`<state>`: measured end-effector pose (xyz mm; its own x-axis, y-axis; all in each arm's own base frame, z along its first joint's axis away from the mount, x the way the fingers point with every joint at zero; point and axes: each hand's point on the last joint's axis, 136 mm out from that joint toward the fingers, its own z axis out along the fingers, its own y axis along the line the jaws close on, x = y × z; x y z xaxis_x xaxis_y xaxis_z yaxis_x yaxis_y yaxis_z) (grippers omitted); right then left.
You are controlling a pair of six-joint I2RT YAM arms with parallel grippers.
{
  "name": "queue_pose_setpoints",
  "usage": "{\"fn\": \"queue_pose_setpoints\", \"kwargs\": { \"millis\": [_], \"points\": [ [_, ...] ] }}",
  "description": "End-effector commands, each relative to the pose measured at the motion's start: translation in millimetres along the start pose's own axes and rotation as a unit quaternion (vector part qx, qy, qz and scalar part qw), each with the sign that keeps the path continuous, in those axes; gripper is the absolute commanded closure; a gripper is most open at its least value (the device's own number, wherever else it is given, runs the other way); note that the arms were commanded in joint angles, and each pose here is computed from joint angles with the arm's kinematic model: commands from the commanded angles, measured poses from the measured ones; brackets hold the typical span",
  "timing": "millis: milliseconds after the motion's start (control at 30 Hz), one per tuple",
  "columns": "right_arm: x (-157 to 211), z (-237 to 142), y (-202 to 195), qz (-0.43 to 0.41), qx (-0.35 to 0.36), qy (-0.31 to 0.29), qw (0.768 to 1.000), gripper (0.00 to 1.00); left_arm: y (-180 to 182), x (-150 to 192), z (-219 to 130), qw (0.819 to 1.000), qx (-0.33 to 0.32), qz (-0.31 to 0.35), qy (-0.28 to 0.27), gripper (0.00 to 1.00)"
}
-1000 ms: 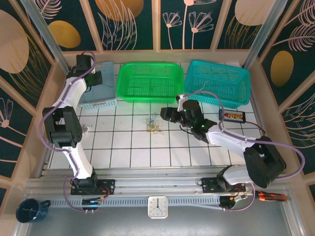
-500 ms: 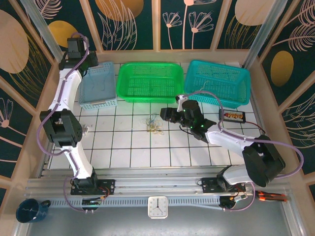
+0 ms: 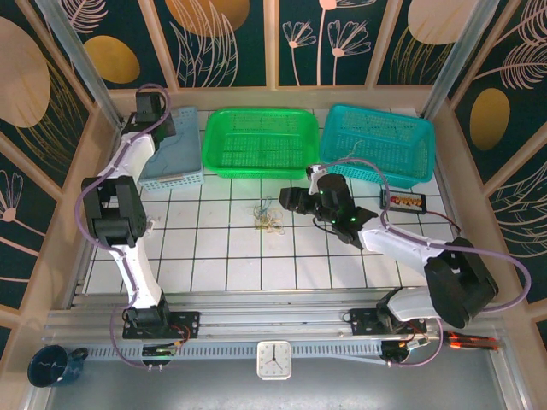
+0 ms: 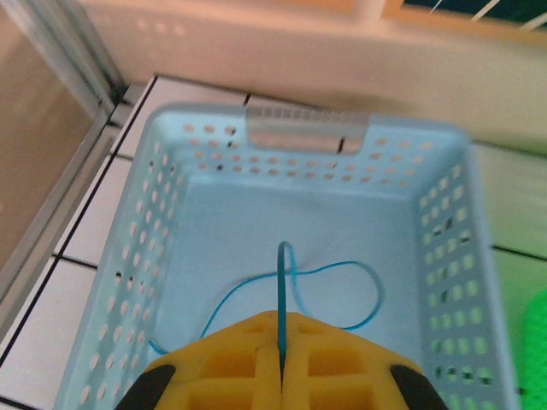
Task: Untangle the cables
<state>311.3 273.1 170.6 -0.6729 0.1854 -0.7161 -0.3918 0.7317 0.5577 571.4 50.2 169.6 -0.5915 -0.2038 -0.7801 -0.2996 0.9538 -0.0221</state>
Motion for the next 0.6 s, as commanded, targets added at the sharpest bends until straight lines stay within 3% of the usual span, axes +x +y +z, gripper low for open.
{"fn": "queue_pose_setpoints", "kwargs": {
  "millis": [0,67,200,300,333,567],
  "points": [
    [-4,-8,-4,0.004,0.01,-0.012,1.0,0.37,11,7,17,1.0,-0.027,-0.011,-0.009,1.0],
    [-4,-9,-5,0.004,0.011,-0.012,1.0,0.37,9,15,22,1.0,-0.023,-0.009,0.002,0.96],
    [-4,-10,-5,0.005,0.012,-0.013,1.0,0.37,4,12,19,1.0,-0.01,-0.009,0.004,0.37],
    [-5,-11,-5,0.005,0.012,-0.015,1.0,0.37,1,-1,9,1.0,0.0,-0.012,-0.006,0.07],
    [-5,-10,-5,0.005,0.013,-0.015,1.0,0.37,0,-6,4,1.0,0.004,-0.013,-0.009,0.01],
    [-8,-9,-4,0.002,0.015,-0.017,1.0,0.37,-19,-36,-33,0.997,0.067,-0.025,-0.021,0.01]
  ]
}}
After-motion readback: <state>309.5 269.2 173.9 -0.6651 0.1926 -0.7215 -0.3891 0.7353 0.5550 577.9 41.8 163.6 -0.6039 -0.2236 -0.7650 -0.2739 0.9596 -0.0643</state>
